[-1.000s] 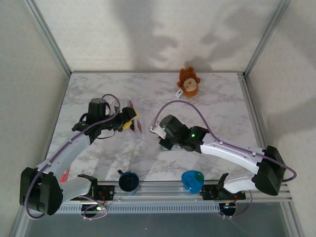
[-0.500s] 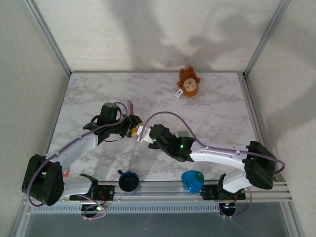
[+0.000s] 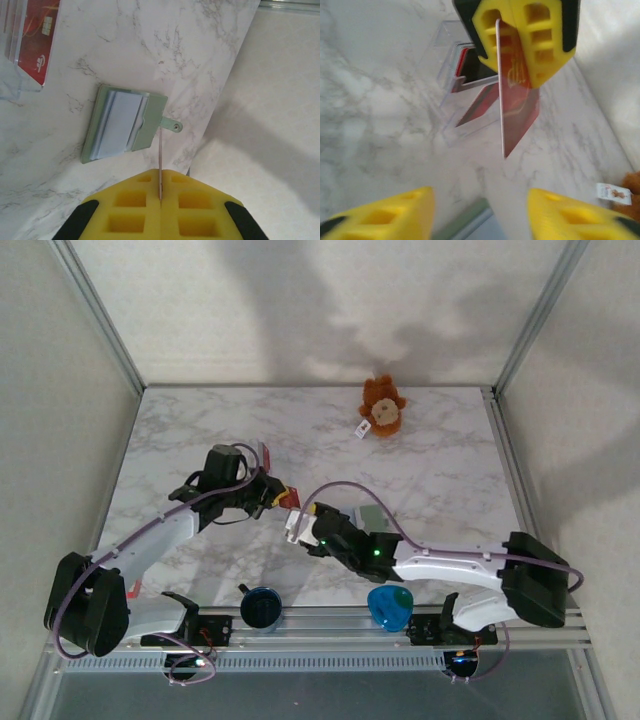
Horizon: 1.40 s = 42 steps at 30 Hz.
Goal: Put the credit cards into the card holder
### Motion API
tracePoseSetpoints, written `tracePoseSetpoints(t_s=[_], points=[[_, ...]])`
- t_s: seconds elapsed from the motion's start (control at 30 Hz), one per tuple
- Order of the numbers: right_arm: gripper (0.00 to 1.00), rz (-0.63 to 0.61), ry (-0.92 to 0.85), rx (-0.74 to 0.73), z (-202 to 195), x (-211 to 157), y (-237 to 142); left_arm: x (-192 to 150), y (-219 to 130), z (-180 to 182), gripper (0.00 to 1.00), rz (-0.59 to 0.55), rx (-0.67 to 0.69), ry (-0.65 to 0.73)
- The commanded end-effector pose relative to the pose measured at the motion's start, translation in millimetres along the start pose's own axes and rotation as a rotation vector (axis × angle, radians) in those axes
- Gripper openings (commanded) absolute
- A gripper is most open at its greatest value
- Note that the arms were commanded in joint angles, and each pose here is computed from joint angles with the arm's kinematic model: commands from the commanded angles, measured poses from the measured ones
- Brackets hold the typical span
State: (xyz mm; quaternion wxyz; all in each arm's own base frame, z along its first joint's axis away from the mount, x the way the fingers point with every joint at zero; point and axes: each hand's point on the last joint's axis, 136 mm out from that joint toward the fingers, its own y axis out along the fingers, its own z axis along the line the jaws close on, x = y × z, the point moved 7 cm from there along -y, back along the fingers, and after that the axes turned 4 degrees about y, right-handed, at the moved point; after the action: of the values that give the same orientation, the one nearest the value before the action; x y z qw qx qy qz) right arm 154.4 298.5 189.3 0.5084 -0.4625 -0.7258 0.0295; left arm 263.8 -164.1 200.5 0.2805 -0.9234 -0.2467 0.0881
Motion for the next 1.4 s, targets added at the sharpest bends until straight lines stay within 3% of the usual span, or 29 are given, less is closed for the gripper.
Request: tracePoseSetpoints(t_s=[0.0, 0.07, 0.2, 0.3, 0.47, 0.63, 0.8, 0.83, 0.97, 1.03, 1.13, 1.37], points=[[0.62, -0.046, 0.23, 0.133, -3, -5, -24, 2, -2, -21, 0.0, -0.037, -0.036, 0.159], [0.69, -0.041, 0.439, 0.156, -17, -14, -35, -4, -1, -35, 0.0, -0.036, -0.078, 0.321], [0.64, -0.02, 0.883, 0.272, -51, -25, -49, -19, 3, -55, 0.0, -0.049, -0.154, 0.564], [0.64, 0.003, 1.082, 0.465, -61, -25, -48, -27, 10, -61, 0.0, -0.032, -0.212, 0.64], [0.61, -0.04, 1.348, 0.714, -72, -26, -37, -38, 10, -73, 0.0, -0.01, -0.344, 0.647], [0.64, -0.158, 1.391, 0.887, -91, -18, -48, -52, 10, -92, 0.02, 0.036, -0.431, 0.665], [0.61, -0.23, 1.389, 0.935, -102, -4, -56, -58, 12, -99, 0.02, 0.085, -0.528, 0.634], [0.58, -0.241, 1.388, 0.932, -104, -2, -57, -59, 11, -100, 0.01, 0.084, -0.535, 0.632], [0.27, -0.243, 1.408, 0.891, -109, -5, -57, -58, 13, -100, 0.03, 0.079, -0.545, 0.627], [0.17, -0.229, 1.41, 0.872, -109, -8, -56, -58, 13, -100, 0.15, 0.078, -0.537, 0.622], [0.0, -0.183, 1.394, 0.866, -108, -14, -55, -57, 12, -96, 0.23, 0.068, -0.513, 0.629], [0.0, -0.116, 1.335, 0.918, -99, -19, -60, -61, 9, -83, 0.28, 0.111, -0.471, 0.648]])
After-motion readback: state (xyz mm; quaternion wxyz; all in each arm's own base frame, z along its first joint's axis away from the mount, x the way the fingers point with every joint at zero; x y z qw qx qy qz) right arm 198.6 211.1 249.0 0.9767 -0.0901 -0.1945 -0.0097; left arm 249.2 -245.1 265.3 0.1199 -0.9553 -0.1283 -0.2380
